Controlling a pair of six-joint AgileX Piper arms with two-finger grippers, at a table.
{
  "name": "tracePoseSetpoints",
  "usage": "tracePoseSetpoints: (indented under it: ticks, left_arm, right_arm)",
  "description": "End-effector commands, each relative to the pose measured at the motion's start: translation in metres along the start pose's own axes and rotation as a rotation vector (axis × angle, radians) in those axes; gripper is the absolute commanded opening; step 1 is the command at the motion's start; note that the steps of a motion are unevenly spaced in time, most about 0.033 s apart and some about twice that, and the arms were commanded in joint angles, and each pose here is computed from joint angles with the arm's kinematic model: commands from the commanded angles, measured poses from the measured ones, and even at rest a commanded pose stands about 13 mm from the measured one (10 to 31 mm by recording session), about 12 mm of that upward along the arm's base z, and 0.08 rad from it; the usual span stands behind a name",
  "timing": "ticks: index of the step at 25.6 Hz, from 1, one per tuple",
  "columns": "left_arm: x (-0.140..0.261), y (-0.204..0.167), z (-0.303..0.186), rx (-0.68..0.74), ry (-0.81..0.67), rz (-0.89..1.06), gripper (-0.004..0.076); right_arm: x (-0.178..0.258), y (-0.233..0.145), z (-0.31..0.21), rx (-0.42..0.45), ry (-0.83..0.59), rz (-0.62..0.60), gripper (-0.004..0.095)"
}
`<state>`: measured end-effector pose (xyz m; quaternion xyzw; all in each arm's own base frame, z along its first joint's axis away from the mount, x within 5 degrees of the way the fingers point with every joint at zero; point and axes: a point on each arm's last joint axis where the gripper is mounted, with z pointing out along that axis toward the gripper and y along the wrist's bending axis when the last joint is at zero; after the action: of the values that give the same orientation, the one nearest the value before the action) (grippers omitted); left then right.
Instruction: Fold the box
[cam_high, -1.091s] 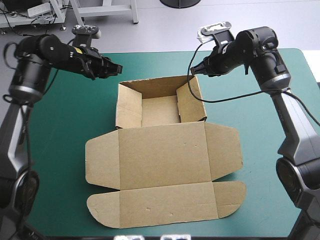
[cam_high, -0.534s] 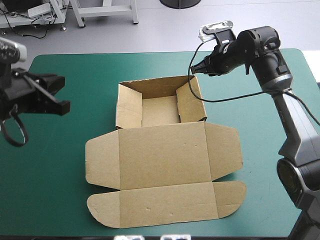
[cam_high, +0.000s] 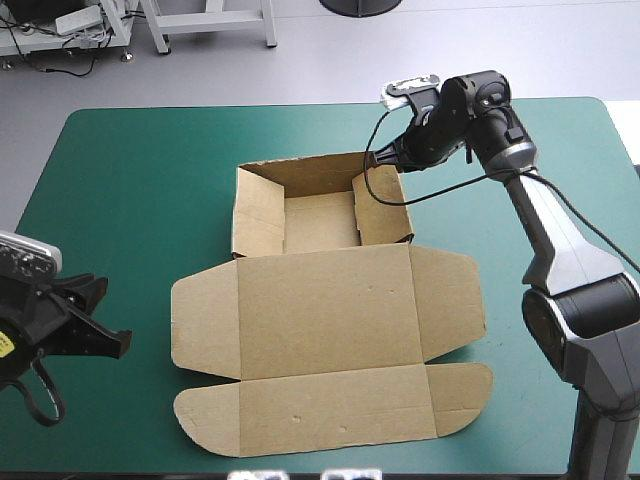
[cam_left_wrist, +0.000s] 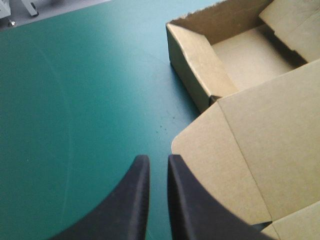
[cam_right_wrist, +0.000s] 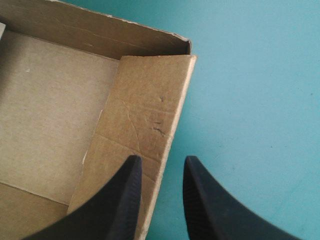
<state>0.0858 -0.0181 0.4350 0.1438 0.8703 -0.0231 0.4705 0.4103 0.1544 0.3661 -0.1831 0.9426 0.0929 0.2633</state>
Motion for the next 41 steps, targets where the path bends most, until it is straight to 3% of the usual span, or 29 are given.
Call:
tracePoseSetpoints:
  ticks: [1,7,15,17,20,21,30,37,41]
  left_arm:
    - [0.016,-0.001,0.013,-0.012,-0.071,-0.015,0.0087]
    - [0.059,-0.003,0.022,-0.059,-0.091,-0.007,0.0087]
    - [0.062,-0.002,0.020,-0.071,-0.101,-0.019,0.0085]
    - [0.062,-0.002,0.020,-0.071,-0.101,-0.019,0.0085]
    - [0.062,-0.002,0.020,-0.071,-0.104,-0.019,0.0081]
    - [0.062,-0.002,0.020,-0.071,-0.104,-0.019,0.0079]
    - [0.061,-0.002,0.019,-0.071,-0.108,-0.019,0.0080]
    - [0.061,-0.002,0.019,-0.072,-0.114,-0.019,0.0080]
    - [0.060,-0.002,0.019,-0.073,-0.120,-0.019,0.0078]
  right_arm:
    - [-0.004,0.000,-0.013,-0.005,-0.035,0.001,0.0279]
    - [-0.002,-0.003,0.021,-0.014,0.033,0.008,0.0279]
    - [0.002,0.001,0.053,-0.090,0.092,0.010,0.0268]
    - [0.002,0.001,0.056,-0.093,0.097,-0.001,0.0213]
    - [0.003,-0.001,0.058,-0.073,0.100,-0.008,-0.0002]
    - [0.003,-0.002,0.058,-0.066,0.100,-0.011,-0.0024]
    - [-0.008,0.001,0.025,-0.066,0.010,-0.009,-0.0022]
    - [-0.017,-0.031,-0.070,0.181,-0.193,-0.020,-0.0021]
    - [-0.004,-0.073,-0.128,0.309,-0.279,0.059,-0.0021]
